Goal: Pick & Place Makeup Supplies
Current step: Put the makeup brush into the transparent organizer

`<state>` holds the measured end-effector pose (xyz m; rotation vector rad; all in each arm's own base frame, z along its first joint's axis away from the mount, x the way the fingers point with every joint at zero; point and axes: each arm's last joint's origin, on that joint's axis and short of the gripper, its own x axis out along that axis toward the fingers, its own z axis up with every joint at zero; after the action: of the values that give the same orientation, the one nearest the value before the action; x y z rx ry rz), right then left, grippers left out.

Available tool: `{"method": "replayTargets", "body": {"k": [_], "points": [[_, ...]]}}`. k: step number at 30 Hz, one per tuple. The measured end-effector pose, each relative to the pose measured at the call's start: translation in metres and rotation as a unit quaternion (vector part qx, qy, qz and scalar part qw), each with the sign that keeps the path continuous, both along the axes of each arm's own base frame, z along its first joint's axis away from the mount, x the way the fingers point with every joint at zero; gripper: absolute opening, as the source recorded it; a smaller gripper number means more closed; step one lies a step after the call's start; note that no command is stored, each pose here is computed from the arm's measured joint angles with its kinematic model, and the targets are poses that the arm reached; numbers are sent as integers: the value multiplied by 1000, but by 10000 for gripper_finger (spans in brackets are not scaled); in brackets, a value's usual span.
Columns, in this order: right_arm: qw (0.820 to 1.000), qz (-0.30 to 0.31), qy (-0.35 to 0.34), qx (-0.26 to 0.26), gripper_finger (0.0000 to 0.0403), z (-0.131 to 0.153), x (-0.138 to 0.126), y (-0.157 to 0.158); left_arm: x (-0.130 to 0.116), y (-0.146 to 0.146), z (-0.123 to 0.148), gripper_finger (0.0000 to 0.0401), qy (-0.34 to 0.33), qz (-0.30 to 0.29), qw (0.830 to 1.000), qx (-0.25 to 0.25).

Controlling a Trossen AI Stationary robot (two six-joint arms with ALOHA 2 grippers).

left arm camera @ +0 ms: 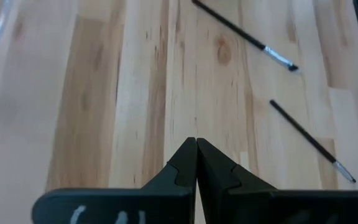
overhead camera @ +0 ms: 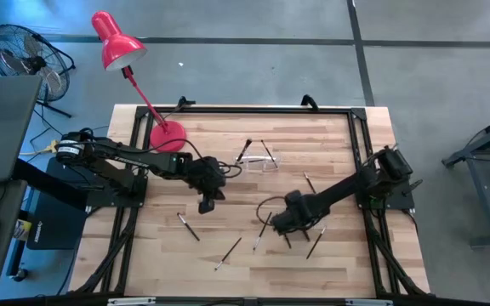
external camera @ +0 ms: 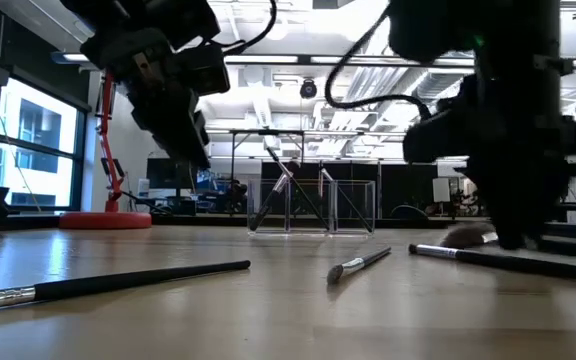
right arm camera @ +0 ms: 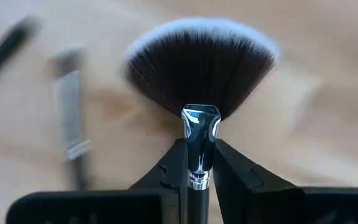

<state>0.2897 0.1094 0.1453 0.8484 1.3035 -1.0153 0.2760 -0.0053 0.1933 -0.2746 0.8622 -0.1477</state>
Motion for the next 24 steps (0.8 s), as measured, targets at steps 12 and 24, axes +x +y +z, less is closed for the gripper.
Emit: {"method": "replayTargets", "body": {"k": [12,24], "points": [[981,83,-96,-145,47,80,-16,-59,11,5,10,0,-77,61,994,54],[924,183,-190,-275,44,121,-43,-141,21,9,27,0,-122,152,979,58]]}}
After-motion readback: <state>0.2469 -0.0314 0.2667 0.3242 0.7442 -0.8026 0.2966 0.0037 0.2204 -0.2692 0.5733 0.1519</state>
